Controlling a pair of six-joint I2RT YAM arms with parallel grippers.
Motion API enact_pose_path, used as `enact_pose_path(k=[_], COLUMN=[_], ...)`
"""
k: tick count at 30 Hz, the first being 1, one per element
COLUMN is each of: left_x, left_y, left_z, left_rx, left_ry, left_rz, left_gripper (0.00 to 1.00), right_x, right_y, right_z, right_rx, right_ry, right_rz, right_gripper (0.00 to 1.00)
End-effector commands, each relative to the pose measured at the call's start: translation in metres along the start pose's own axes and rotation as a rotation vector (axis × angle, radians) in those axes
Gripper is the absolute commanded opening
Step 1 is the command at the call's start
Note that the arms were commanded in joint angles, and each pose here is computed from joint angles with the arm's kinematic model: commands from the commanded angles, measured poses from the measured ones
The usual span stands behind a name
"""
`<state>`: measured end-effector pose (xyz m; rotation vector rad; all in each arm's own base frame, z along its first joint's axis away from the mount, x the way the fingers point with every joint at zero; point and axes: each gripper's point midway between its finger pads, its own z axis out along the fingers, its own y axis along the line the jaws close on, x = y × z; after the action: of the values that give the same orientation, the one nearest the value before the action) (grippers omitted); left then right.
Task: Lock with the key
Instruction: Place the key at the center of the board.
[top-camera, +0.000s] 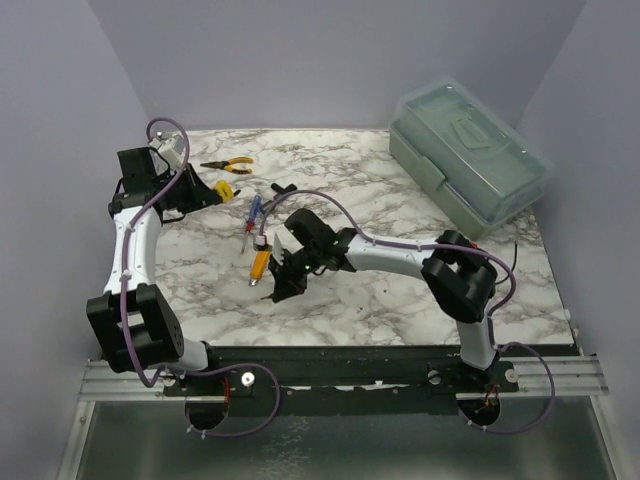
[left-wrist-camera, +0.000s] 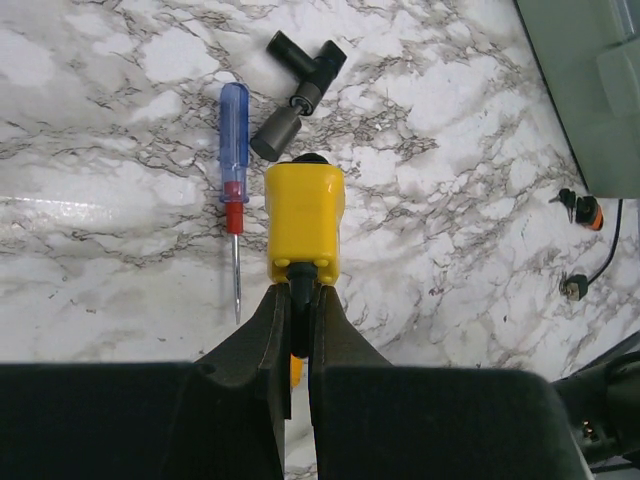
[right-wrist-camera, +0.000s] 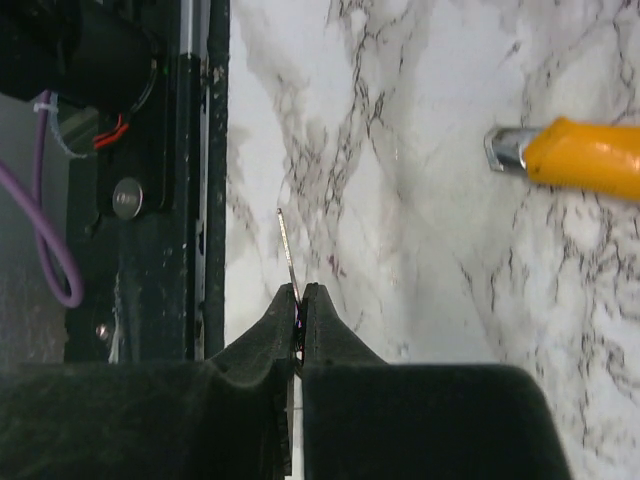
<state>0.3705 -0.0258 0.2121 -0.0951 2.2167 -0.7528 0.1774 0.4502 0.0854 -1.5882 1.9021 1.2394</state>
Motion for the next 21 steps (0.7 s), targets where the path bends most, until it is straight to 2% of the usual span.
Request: enact_pose_path(k=[1, 11, 12, 14, 16, 18, 21], left_x=[-0.032, -0.03, -0.03, -0.029, -0.026, -0.021, -0.014], left_y=[-0.014, -0.025, -0.026, -0.028, -0.031, -0.036, -0.047], left_z=[-0.015, -0.018, -0.018, -0.02, -0.023, -0.024, -0.025], left_rx=[-0.004, 0.05, 0.052, 0.058, 0.07, 0.101, 0.151], left_ry=[-0.091, -0.077, -0.079, -0.074, -0.061, -0.039, 0.002], left_rz=[0.062, 0.063, 0.069, 0.082, 0.096, 0.108, 0.129], left_gripper=[0.0, 0.0, 0.0, 0.0, 0.0, 0.0, 0.0], right_x=[-0.016, 0.011, 0.012, 0.009, -0.005, -0.031, -0.066], right_y=[-0.01, -0.015, -0.015, -0.011, -0.003, 0.006, 0.013], right_z=[0.027, 0.057, 0.058, 0.055, 0.047, 0.035, 0.007], right_rx=[0.015, -0.002, -0.005, -0.013, -0.021, -0.025, 0.0], right_ry=[-0.048, 0.008, 0.011, 0.007, -0.023, -0.066, -0.112], right_rz=[-0.007, 0.041, 0.046, 0.055, 0.053, 0.022, -0.011], right_gripper=[0.03, 0.19, 0.23, 0.42, 0.55, 0.63, 0.7])
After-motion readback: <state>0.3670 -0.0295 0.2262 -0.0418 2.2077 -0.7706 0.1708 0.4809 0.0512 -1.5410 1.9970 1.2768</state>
